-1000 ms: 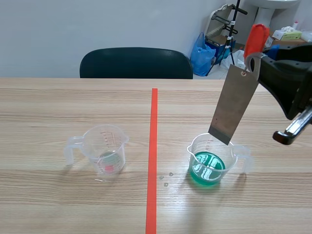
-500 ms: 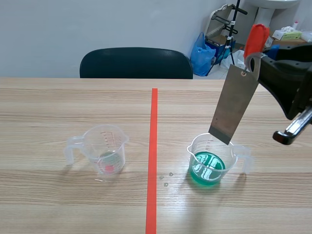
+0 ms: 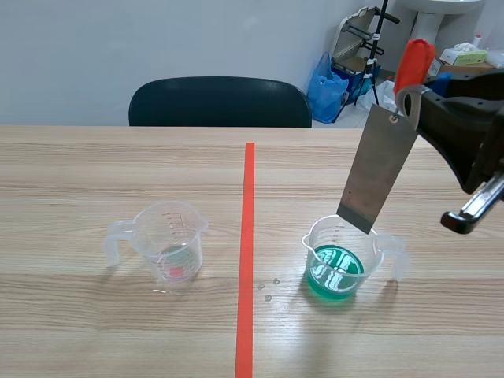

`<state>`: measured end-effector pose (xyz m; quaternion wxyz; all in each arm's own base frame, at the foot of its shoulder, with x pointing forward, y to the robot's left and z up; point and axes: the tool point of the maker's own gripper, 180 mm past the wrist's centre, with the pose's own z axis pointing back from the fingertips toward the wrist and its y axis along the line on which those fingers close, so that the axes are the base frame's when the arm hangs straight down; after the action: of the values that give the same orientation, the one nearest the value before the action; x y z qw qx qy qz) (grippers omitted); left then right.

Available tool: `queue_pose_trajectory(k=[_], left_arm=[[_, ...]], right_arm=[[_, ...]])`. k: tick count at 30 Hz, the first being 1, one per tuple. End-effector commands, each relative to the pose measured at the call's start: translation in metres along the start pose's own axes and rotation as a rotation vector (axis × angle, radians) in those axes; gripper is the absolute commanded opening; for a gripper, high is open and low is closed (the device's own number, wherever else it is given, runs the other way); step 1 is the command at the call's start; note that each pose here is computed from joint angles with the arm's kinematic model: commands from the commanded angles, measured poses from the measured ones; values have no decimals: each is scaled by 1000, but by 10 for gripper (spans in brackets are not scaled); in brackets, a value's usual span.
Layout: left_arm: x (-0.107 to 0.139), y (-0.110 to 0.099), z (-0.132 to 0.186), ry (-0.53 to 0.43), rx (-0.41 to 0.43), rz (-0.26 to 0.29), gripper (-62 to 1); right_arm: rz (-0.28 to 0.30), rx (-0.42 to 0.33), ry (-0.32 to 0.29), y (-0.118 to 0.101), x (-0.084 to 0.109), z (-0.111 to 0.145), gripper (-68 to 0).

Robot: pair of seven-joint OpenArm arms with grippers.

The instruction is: Do the redox reaction experiment

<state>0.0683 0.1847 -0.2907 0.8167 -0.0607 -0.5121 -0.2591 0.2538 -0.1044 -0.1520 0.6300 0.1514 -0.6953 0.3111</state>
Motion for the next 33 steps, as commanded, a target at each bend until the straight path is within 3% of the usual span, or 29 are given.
queue_pose_trajectory(k=[1,20,26,31,33], left_arm=[[8,0,-2,-32,0,2,14],[8,0,-2,-32,0,2,14],[16,3,-5,-67,-44,-32,14],[15,9,-11,-45,-95,-67,-366],[15,12,-17,-35,-124,-100,-452]], right_arm=[[6,-2,-43,-1,12,-2,-656],[6,-2,-43,-1,12,-2,-656],[6,-2,-43,-1,12,-2,-656],[6,-2,-43,-1,12,-2,-656],[6,-2,-43,-1,12,-2,-656]])
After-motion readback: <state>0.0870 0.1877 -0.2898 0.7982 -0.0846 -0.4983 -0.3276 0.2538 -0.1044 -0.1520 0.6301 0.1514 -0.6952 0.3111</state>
